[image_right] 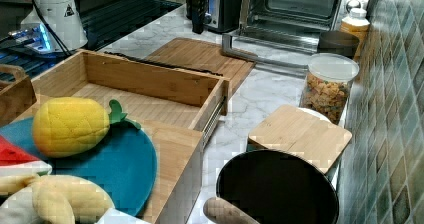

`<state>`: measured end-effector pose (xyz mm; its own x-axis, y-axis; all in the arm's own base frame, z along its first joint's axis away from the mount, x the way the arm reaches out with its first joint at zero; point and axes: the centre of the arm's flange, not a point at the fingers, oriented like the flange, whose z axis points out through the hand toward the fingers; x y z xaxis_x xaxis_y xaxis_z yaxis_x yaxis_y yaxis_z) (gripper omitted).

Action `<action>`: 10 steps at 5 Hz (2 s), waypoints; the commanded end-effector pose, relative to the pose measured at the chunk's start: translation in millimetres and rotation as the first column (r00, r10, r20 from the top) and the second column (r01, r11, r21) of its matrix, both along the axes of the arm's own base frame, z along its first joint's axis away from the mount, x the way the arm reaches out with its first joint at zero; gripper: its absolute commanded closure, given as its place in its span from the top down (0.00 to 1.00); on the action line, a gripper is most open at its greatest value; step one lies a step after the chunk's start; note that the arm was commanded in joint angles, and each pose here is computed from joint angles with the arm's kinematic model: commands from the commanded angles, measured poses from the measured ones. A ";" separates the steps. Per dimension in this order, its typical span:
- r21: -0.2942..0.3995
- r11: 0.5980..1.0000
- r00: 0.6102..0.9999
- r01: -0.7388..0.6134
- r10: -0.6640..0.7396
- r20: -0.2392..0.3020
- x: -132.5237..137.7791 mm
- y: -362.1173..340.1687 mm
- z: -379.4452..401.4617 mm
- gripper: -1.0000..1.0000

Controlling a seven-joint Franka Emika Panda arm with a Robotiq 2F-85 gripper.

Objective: Close the drawer.

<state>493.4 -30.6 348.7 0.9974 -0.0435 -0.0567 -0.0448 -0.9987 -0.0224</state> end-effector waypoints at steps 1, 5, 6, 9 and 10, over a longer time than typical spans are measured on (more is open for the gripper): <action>-0.031 0.998 0.999 -0.049 0.049 0.006 -22.2 15.1 -38.6 0.00; -0.163 0.986 0.999 -0.026 0.020 -0.040 -11.5 -35.0 -58.2 0.00; -0.166 0.986 0.999 -0.019 0.012 -0.041 -10.6 -62.0 -47.0 0.00; -0.138 0.990 0.994 -0.031 0.045 0.100 -6.4 -180.0 -46.7 0.00; -0.170 0.985 0.993 -0.022 0.041 0.111 -7.1 -239.8 -33.2 0.00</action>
<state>456.7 -143.9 258.9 0.9831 0.1501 -0.1050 0.1543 -0.9875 0.0322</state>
